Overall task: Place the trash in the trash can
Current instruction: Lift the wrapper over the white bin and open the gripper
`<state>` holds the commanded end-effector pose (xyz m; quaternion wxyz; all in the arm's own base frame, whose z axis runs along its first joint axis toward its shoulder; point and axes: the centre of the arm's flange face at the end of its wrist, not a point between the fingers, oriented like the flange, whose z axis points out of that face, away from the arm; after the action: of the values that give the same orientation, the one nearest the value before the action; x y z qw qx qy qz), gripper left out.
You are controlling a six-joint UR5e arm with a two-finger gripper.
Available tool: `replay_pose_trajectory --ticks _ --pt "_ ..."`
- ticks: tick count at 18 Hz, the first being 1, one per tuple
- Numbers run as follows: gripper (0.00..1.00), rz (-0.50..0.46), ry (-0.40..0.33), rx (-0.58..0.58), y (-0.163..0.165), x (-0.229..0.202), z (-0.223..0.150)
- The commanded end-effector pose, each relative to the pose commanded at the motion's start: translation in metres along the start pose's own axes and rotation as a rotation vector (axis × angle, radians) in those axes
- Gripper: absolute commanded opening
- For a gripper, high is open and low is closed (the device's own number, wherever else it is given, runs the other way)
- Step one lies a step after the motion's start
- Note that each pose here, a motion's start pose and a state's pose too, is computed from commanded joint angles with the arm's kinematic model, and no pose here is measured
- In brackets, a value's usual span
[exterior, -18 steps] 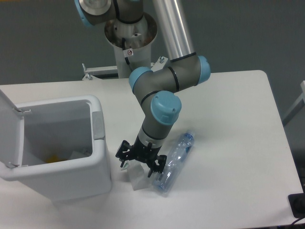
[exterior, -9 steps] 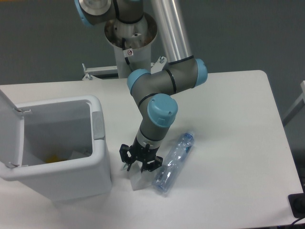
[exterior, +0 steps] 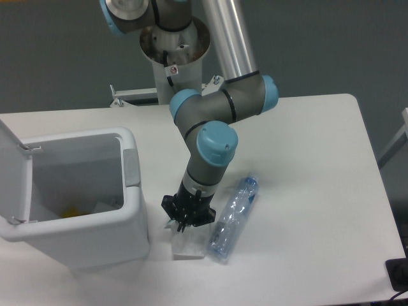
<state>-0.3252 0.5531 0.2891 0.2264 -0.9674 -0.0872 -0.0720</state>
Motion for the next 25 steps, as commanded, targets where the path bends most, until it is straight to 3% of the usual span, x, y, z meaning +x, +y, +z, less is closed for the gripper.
replay_pose_trajectory --ticks 6,8,10,14,17,19,25 --pt "0.00 -0.063 0.001 0.196 -0.016 -0.022 -0.096" --pt "0.00 -0.103 -0.026 0.329 -0.034 -0.046 -0.165" --pt "0.00 -0.214 -0.030 0.427 -0.055 -0.048 -0.221" --pt "0.00 -0.275 -0.044 0.528 -0.071 -0.010 -0.291" --pt "0.00 -0.249 -0.002 0.526 -0.070 0.040 -0.293" --pt "0.00 -0.187 0.055 0.487 -0.077 0.090 -0.268" --pt "0.01 -0.107 0.132 0.414 -0.069 0.159 -0.226"
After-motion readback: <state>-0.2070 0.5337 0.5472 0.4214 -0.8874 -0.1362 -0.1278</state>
